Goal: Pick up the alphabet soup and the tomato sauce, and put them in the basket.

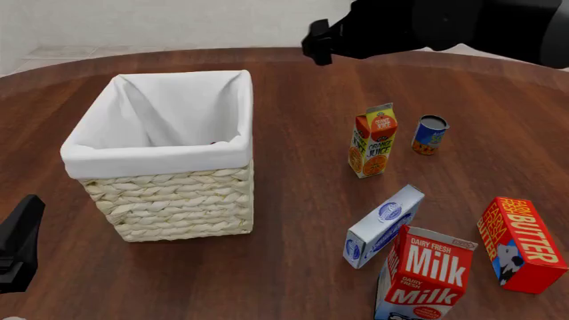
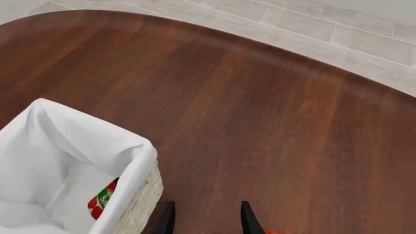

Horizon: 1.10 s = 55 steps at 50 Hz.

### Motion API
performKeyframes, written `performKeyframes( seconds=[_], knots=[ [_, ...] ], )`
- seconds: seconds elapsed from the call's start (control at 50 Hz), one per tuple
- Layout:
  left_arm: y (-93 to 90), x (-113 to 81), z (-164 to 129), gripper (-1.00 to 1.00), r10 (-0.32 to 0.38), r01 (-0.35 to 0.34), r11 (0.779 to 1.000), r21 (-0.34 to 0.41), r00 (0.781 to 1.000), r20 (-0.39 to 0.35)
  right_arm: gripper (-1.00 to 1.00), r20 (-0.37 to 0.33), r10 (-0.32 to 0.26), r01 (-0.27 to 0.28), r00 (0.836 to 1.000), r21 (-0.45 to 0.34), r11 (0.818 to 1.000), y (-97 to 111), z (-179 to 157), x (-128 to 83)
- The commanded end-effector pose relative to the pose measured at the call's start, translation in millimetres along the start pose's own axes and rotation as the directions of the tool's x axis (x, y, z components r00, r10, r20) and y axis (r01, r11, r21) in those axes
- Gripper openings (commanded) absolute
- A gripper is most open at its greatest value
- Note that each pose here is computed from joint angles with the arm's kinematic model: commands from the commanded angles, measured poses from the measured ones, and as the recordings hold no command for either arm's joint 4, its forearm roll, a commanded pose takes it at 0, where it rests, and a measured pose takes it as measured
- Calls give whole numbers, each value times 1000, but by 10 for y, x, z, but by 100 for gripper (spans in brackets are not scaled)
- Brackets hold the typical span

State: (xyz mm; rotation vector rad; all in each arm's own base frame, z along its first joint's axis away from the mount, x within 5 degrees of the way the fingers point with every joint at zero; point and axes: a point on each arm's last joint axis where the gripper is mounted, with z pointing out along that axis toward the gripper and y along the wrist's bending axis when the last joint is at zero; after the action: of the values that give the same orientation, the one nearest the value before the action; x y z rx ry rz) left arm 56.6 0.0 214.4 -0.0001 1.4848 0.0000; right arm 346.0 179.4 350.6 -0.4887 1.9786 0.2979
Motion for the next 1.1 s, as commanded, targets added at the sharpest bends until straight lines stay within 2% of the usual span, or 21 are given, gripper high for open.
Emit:
performKeyframes(
  seconds=[0.02,1.1],
  knots=[
    [0,0,0,100,0,0,1000,0,1000,0,100,2,13,-13,1000,26,1000,-113,-11,31],
    [0,0,0,100,0,0,1000,0,1000,0,100,20,86,-88,996,149,985,-610,-194,216]
  ],
)
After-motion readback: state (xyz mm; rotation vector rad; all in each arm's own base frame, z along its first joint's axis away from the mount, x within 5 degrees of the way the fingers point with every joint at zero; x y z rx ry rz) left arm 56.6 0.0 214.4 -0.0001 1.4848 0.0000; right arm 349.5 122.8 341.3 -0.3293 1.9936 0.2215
